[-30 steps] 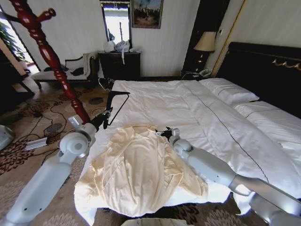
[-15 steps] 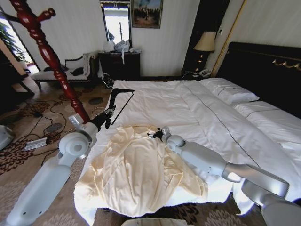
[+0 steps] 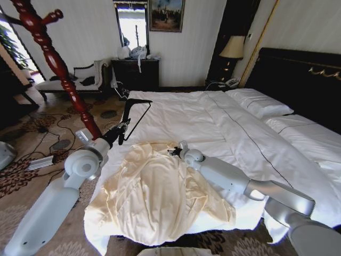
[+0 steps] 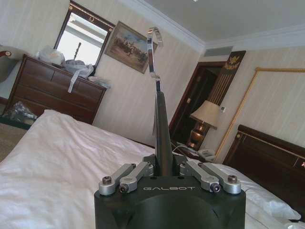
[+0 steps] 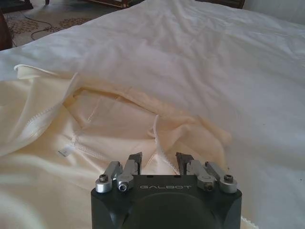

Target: Pick up the clothes from the bed and hang them on the clothes hanger.

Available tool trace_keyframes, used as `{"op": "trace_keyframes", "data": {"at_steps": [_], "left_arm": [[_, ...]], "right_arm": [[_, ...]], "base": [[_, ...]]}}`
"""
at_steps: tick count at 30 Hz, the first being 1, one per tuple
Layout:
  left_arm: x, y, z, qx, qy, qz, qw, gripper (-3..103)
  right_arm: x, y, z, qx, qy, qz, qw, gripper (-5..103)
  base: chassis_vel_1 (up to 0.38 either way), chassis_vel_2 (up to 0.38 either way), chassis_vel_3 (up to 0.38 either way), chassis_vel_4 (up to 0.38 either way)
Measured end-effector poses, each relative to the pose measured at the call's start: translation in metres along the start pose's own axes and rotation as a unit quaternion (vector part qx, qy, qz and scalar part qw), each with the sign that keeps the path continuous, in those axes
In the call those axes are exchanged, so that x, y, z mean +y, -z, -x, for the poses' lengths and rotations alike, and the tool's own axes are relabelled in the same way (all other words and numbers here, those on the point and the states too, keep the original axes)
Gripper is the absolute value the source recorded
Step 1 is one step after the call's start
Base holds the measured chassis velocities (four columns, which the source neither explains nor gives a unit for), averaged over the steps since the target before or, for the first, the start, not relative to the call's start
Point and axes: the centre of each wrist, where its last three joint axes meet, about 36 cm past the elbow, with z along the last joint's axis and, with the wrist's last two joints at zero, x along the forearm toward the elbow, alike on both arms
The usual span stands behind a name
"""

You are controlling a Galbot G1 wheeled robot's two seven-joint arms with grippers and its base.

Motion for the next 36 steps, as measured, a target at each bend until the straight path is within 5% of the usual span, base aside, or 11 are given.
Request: {"op": "trace_keyframes", "data": {"at_steps": [11,18,28,36], "left_arm": [[0.0,0.003,-0.006,0.002,0.002,0.004,1.0,18],[0.002,0.0,-0.01,0.009,0.008,-0.007,0.9999,18],[0.009,-0.041,-0.043,0.101,0.056,-0.072,0.9908,18],[-0.024,-0.086,-0.064,0.155,-0.004,-0.115,0.9812,18]], "right_arm": [[0.003,0.001,-0.001,0.003,-0.033,-0.005,0.999,2],[-0.007,0.003,-0.008,-0.015,-0.051,0.008,0.999,0],[-0.033,0.023,-0.038,-0.081,-0.129,0.119,0.981,0],[-0.06,0.049,-0.054,-0.146,-0.119,0.161,0.969,0]], "base": [[0.0,0.0,0.0,0.0],[0.0,0.0,0.0,0.0],[0.0,0.0,0.0,0.0],[0.0,0.0,0.0,0.0]]}}
